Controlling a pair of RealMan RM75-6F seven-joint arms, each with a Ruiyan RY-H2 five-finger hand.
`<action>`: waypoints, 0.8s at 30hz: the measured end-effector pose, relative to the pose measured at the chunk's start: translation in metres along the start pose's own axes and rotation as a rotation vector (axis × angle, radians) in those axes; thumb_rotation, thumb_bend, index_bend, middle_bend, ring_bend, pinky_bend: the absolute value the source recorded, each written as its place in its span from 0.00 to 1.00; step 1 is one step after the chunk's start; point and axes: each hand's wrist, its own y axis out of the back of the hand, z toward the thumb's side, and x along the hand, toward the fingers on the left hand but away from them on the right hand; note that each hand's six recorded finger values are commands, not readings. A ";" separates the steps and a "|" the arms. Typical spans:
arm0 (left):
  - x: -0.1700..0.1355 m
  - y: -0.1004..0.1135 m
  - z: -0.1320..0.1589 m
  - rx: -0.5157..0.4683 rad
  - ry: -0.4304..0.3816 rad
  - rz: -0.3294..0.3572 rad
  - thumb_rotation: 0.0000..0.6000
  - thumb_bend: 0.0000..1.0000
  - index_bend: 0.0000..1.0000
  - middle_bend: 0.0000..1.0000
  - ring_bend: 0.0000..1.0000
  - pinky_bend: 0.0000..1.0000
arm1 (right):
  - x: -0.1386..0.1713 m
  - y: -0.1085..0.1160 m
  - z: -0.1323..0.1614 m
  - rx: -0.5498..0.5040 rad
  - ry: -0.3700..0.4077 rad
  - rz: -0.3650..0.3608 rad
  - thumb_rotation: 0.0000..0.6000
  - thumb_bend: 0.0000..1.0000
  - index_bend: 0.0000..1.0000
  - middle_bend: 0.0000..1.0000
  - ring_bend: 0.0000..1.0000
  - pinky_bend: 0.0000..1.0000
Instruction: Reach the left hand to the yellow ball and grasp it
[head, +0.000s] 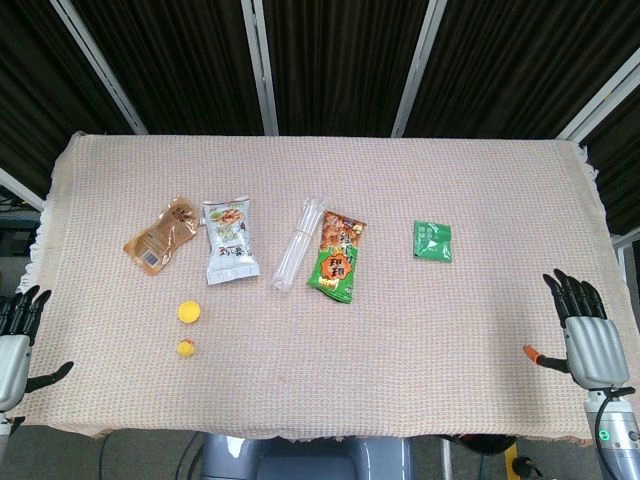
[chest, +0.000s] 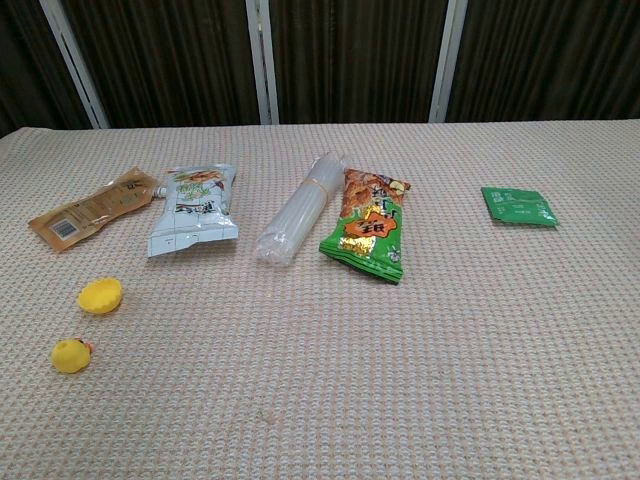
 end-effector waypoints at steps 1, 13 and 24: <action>0.000 0.000 0.000 0.000 0.000 -0.001 1.00 0.00 0.00 0.00 0.00 0.00 | 0.000 0.000 0.000 0.001 -0.001 0.001 1.00 0.02 0.00 0.00 0.00 0.00; -0.002 0.001 0.001 0.001 -0.007 0.001 1.00 0.00 0.00 0.00 0.00 0.00 | 0.000 -0.001 0.001 -0.002 0.001 0.011 1.00 0.02 0.00 0.00 0.00 0.00; -0.001 -0.004 0.006 0.006 -0.026 -0.031 1.00 0.00 0.03 0.00 0.00 0.00 | -0.001 -0.003 -0.001 0.005 -0.009 0.022 1.00 0.02 0.00 0.00 0.00 0.00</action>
